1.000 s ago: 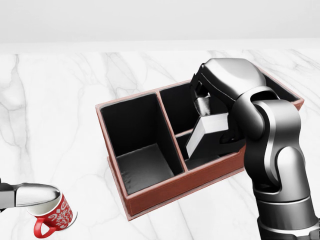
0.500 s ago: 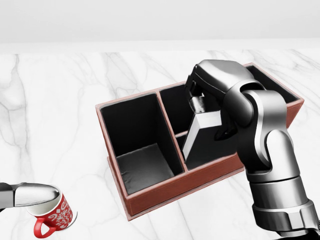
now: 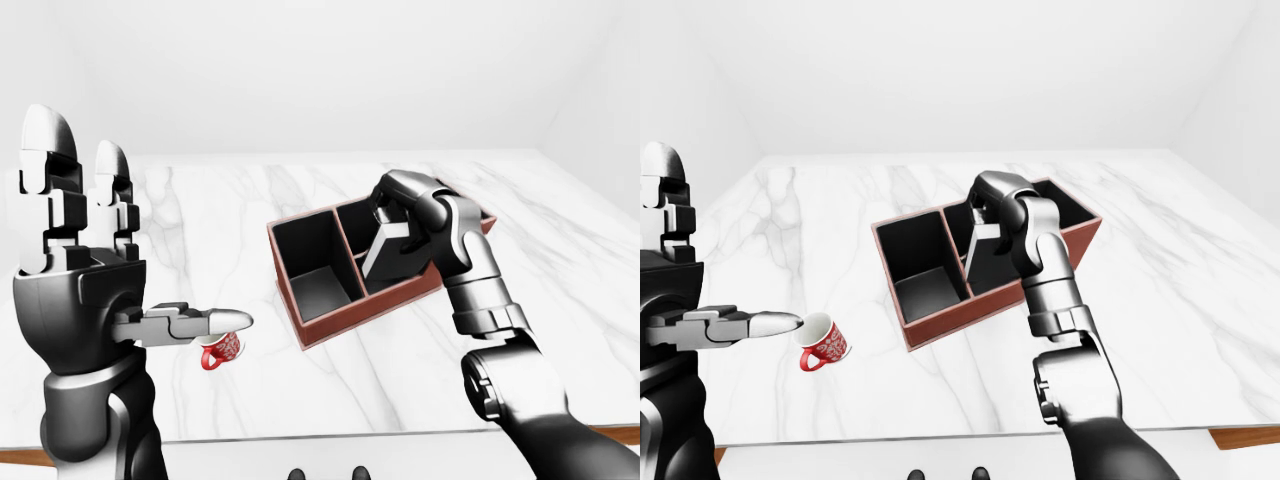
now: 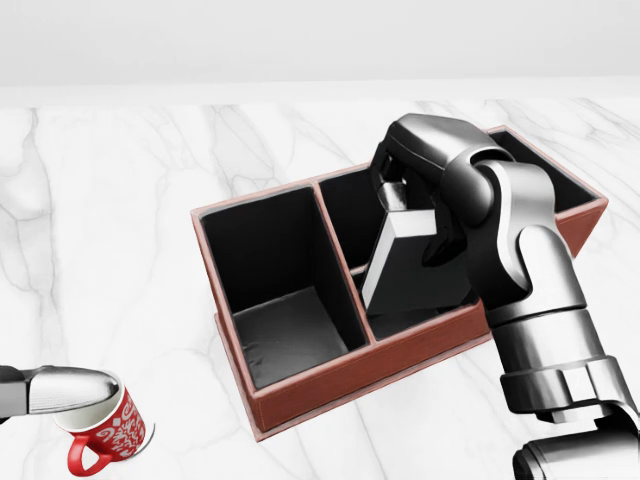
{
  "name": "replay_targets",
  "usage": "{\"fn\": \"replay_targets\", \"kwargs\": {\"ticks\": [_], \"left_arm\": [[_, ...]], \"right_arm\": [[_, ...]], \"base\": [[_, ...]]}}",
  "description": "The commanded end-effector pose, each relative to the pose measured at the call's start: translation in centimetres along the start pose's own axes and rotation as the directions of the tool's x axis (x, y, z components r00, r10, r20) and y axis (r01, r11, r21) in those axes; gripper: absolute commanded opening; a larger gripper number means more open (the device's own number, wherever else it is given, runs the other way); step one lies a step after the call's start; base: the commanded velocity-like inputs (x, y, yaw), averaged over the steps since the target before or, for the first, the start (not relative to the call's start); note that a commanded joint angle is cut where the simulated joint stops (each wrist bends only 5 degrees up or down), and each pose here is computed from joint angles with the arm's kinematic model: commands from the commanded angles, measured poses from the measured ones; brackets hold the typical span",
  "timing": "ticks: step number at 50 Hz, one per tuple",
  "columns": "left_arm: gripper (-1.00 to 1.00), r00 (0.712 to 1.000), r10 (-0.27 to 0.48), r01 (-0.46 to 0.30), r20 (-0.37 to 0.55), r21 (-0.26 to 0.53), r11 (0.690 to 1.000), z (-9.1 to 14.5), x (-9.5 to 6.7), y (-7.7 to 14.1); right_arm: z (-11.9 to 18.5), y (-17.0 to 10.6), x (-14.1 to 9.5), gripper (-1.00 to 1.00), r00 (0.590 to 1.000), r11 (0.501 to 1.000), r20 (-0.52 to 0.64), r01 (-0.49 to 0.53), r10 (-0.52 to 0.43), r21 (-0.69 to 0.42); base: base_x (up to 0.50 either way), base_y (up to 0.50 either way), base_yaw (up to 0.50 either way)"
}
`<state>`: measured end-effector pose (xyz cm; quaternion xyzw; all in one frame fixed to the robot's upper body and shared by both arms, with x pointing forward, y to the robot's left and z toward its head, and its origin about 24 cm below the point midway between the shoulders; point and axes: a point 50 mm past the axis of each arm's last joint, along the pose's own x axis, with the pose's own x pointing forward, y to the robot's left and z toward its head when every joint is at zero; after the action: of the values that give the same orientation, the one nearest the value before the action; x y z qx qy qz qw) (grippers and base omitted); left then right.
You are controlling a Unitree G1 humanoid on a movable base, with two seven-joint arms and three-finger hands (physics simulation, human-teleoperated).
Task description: Pick up the book and place it in the back compartment of the caddy.
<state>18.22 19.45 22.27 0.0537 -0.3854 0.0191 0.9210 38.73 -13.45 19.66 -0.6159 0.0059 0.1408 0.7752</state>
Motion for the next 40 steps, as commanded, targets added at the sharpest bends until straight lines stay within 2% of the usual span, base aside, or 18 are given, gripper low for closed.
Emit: {"fn": "replay_targets", "kwargs": {"ticks": [1, 21, 40], "left_arm": [[1.0, 1.0, 0.0, 0.0, -0.002, 0.001, 1.0, 0.0, 0.0, 0.0], [1.0, 1.0, 0.001, -0.001, 0.003, 0.001, 1.0, 0.0, 0.0, 0.1], [1.0, 1.0, 0.002, -0.002, 0.007, 0.0, 1.0, 0.1, 0.0, 0.0]], "right_arm": [[-0.4, -1.4, 1.0, -1.0, 0.998, 0.999, -0.027, 0.051, -0.051, 0.017], [-1.0, -0.9, 1.9, -1.0, 0.996, 0.999, -0.067, 0.053, -0.053, 0.01], [-1.3, -0.7, 2.6, -1.0, 0.991, 0.996, -0.104, 0.074, -0.079, -0.049]], "base": [[0.0, 0.0, 0.0], [0.0, 0.0, 0.0], [0.0, 0.0, 0.0]]}}
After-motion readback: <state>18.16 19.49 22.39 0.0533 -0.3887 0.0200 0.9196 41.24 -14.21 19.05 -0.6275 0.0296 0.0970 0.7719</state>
